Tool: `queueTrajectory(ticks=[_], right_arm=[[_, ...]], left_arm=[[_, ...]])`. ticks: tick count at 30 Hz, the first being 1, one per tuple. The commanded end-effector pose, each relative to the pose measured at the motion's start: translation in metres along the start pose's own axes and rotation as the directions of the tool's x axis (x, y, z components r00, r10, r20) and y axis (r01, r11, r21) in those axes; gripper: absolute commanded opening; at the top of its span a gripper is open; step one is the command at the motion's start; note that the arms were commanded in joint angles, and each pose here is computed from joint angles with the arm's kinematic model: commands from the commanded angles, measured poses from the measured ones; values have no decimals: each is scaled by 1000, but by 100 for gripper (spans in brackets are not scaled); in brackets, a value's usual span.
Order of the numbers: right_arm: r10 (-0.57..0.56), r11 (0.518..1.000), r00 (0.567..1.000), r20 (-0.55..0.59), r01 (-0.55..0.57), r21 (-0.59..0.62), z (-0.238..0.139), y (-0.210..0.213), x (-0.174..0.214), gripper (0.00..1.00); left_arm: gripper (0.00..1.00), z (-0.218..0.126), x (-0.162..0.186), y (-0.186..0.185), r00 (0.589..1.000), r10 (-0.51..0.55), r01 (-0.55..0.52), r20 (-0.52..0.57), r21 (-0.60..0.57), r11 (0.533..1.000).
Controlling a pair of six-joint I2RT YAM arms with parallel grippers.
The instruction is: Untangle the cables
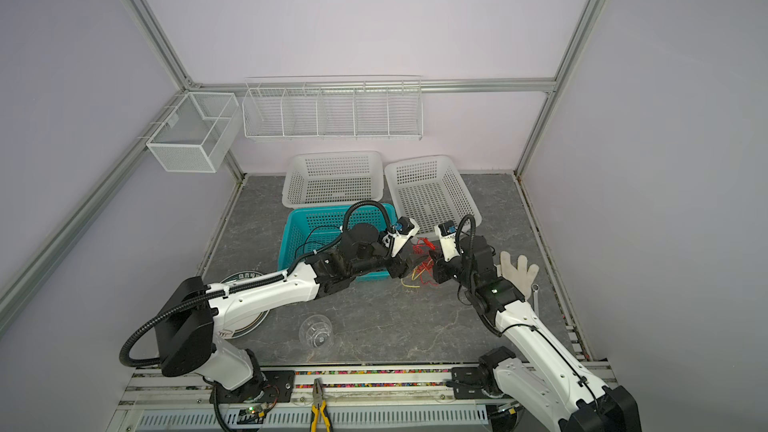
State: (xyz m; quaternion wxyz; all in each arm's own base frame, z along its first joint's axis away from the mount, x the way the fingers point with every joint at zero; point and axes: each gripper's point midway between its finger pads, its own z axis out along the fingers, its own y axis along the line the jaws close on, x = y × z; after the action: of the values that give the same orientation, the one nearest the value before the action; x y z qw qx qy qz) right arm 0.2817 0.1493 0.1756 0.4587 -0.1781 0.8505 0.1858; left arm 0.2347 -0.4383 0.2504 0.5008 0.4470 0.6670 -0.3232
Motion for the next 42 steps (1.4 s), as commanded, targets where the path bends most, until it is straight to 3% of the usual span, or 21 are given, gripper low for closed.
queueTrajectory(ticks=[1,8,12,16,21,27,34,42], right_arm=[[8,999,999,37,-10,49,-3,-7,-3,6],[5,999,997,72,-9,49,-11,-7,0,6],[-7,1000,995,95,5,16,-15,0,-1,6],[-16,1000,994,108,16,-1,-18,3,-1,6],[-23,1000,992,126,23,6,-20,3,-4,6],[-36,999,989,141,32,27,-20,1,-8,6],[-44,999,988,146,40,34,-21,2,-11,6],[-54,998,987,150,50,33,-21,5,-13,6]], left_arm=[[73,-18,-16,5,999,6,-4,53,-23,1000],[72,-32,-21,49,982,-147,162,118,-131,978],[70,-25,-18,60,976,-196,209,94,-165,964],[65,-6,-13,47,972,-237,236,3,-87,968],[64,3,-14,29,957,-289,289,-29,25,957],[57,13,1,6,949,-289,301,-127,85,950],[35,22,21,0,938,-271,288,-217,50,956],[28,30,27,-4,933,-256,278,-253,55,959]])
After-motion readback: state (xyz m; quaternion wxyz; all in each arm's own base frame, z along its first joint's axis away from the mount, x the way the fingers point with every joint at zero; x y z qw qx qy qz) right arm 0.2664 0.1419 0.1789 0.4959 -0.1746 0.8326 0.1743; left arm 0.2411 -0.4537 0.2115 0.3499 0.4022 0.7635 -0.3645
